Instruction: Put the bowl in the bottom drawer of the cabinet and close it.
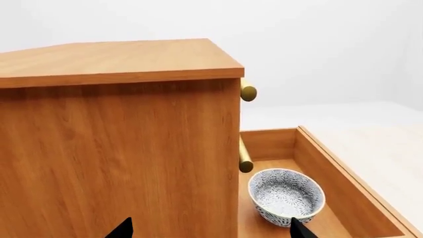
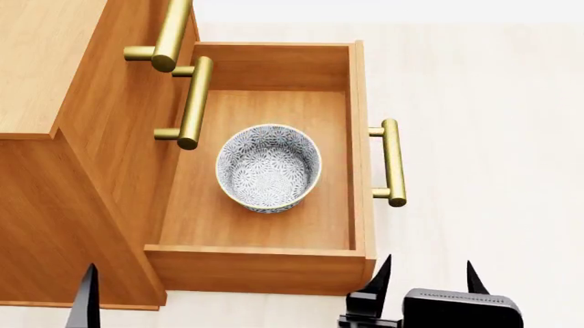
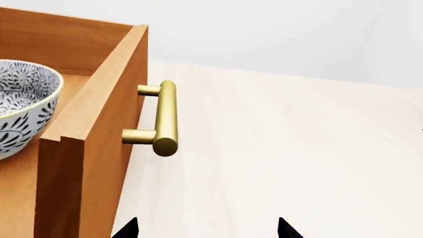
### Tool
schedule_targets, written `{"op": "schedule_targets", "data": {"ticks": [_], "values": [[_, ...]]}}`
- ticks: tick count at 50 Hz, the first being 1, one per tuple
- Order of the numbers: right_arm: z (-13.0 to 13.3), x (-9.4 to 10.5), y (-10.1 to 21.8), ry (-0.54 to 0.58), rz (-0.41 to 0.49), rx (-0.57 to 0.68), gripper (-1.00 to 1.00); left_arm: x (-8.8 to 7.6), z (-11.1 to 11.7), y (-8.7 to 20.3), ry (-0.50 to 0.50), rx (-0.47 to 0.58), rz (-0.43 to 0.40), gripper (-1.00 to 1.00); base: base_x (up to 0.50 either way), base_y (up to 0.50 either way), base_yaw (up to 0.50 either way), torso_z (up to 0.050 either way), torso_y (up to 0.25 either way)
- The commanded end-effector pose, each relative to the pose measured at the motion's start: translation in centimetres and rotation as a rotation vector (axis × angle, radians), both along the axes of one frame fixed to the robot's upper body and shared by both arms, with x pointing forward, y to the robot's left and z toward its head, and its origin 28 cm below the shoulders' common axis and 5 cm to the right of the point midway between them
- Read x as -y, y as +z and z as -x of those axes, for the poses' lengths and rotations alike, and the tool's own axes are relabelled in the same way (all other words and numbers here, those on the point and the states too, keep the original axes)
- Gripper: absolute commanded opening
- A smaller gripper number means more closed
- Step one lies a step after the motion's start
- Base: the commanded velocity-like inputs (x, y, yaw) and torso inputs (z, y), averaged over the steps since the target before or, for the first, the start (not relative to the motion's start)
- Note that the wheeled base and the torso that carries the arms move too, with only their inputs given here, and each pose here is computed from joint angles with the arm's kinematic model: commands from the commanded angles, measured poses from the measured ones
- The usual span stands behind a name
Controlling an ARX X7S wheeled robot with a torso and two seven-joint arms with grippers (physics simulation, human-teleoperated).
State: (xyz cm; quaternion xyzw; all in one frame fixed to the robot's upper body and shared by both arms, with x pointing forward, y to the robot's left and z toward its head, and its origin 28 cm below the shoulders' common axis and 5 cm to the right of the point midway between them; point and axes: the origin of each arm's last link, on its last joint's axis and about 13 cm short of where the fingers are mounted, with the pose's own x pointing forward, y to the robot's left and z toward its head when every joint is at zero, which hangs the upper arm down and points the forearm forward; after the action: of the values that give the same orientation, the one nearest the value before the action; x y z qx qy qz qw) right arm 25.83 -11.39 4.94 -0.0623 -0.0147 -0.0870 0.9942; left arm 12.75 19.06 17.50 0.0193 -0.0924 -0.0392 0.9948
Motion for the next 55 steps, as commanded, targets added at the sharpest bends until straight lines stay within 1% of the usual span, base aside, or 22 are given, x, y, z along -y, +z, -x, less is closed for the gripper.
{"op": "schedule_targets", "data": {"ticks": [1, 21, 35, 42, 54, 55], "values": [[-0.6, -1.2, -0.6, 0.043, -0.007, 0.001, 1.0, -0.1, -2.0, 0.1, 0.064, 0.043, 0.052, 1.0, 0.0, 0.0, 0.0, 0.0, 0.0], [-0.5, -2.2, -0.8, 0.085, -0.017, -0.001, 1.0, -0.1, -2.0, 0.0, 0.064, 0.043, 0.051, 1.0, 0.0, 0.0, 0.0, 0.0, 0.0], [-0.4, -3.2, -0.9, 0.127, -0.017, -0.003, 1.0, -0.1, -1.9, -0.1, 0.064, 0.045, 0.05, 1.0, 0.0, 0.0, 0.0, 0.0, 0.0], [-0.2, -3.6, -1.2, 0.135, -0.032, -0.003, 1.0, -0.1, -2.0, -0.1, 0.064, 0.043, 0.049, 1.0, 0.0, 0.0, 0.0, 0.0, 0.0], [-0.8, -4.7, -0.6, 0.181, -0.015, 0.002, 1.0, -0.1, -2.0, -0.1, 0.065, 0.043, 0.051, 1.0, 0.0, 0.0, 0.0, 0.0, 0.0], [-0.9, -5.0, -0.4, 0.199, -0.002, 0.004, 1.0, -0.1, -2.0, -0.1, 0.065, 0.043, 0.051, 1.0, 0.0, 0.0, 0.0, 0.0, 0.0]]}}
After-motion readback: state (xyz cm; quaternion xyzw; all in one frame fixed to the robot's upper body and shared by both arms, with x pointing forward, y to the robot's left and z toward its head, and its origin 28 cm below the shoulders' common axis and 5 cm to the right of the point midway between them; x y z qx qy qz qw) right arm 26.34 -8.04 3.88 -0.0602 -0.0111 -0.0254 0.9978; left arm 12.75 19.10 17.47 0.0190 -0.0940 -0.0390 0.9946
